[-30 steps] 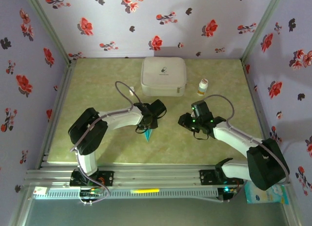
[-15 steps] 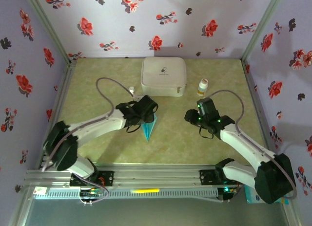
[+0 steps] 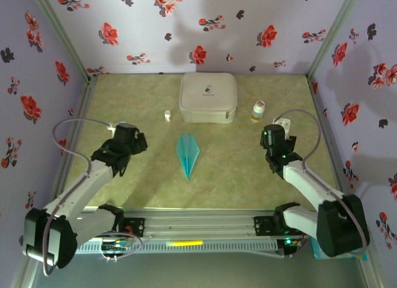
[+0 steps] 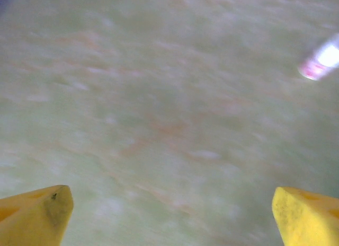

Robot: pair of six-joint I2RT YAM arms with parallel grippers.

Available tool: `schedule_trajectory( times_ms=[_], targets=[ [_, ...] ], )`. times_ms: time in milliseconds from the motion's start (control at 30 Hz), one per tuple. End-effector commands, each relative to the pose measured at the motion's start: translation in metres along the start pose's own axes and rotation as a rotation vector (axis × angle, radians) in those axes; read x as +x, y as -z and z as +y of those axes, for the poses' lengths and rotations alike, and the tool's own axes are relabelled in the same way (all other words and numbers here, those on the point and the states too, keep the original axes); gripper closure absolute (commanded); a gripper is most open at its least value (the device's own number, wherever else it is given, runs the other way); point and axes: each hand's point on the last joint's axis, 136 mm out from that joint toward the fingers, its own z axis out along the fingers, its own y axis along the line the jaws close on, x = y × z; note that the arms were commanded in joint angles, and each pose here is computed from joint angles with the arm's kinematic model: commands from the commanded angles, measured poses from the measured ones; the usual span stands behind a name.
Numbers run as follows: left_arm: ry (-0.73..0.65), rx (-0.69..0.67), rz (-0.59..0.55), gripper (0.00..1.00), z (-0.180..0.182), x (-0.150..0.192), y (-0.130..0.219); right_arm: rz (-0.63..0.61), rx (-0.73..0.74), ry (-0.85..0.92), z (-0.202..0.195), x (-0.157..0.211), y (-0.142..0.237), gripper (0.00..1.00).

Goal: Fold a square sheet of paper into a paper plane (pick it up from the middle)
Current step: Reset both arms

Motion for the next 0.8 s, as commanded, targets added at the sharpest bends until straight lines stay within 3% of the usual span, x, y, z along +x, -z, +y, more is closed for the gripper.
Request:
schedule_trajectory(
  times_ms=[0, 133, 233, 400, 467, 533, 567, 700, 767],
  targets=[
    [-0.060, -0.043, -0.069, 0.00, 0.026, -0.021, -0.014, -0.139, -0.058, -0.005, 0.011, -0.023, -0.015, 0.22],
    [-0.001, -0.076, -0.095, 0.00, 0.050, -0.030, -0.043, -0.202, -0.093, 0.030, 0.022, -0.020, -0.037, 0.22],
    [-0.099, -0.064, -0.179, 0.00, 0.044, -0.045, -0.059, -0.241, -0.152, 0.071, 0.033, -0.027, -0.045, 0.21],
    [-0.131, -0.058, -0.268, 0.00, 0.042, -0.045, -0.084, -0.232, -0.254, -0.051, 0.022, -0.014, -0.059, 0.22],
    [-0.142, -0.024, -0.303, 0.00, 0.036, -0.047, -0.089, -0.328, -0.278, -0.072, 0.023, -0.013, -0.058, 0.23],
    [-0.163, 0.008, -0.355, 0.00, 0.031, -0.054, -0.088, -0.260, -0.248, -0.074, 0.018, -0.011, -0.060, 0.21],
    [-0.151, 0.020, -0.397, 0.00, 0.032, -0.059, -0.086, -0.223, -0.206, -0.082, 0.013, -0.009, -0.066, 0.03],
    [-0.068, 0.116, -0.522, 0.00, 0.037, -0.051, -0.096, -0.212, -0.099, -0.134, -0.004, -0.010, -0.073, 0.01],
    [-0.075, 0.119, -0.450, 0.00, 0.039, -0.032, -0.097, -0.243, -0.096, -0.132, -0.004, -0.013, -0.072, 0.01]
  ],
)
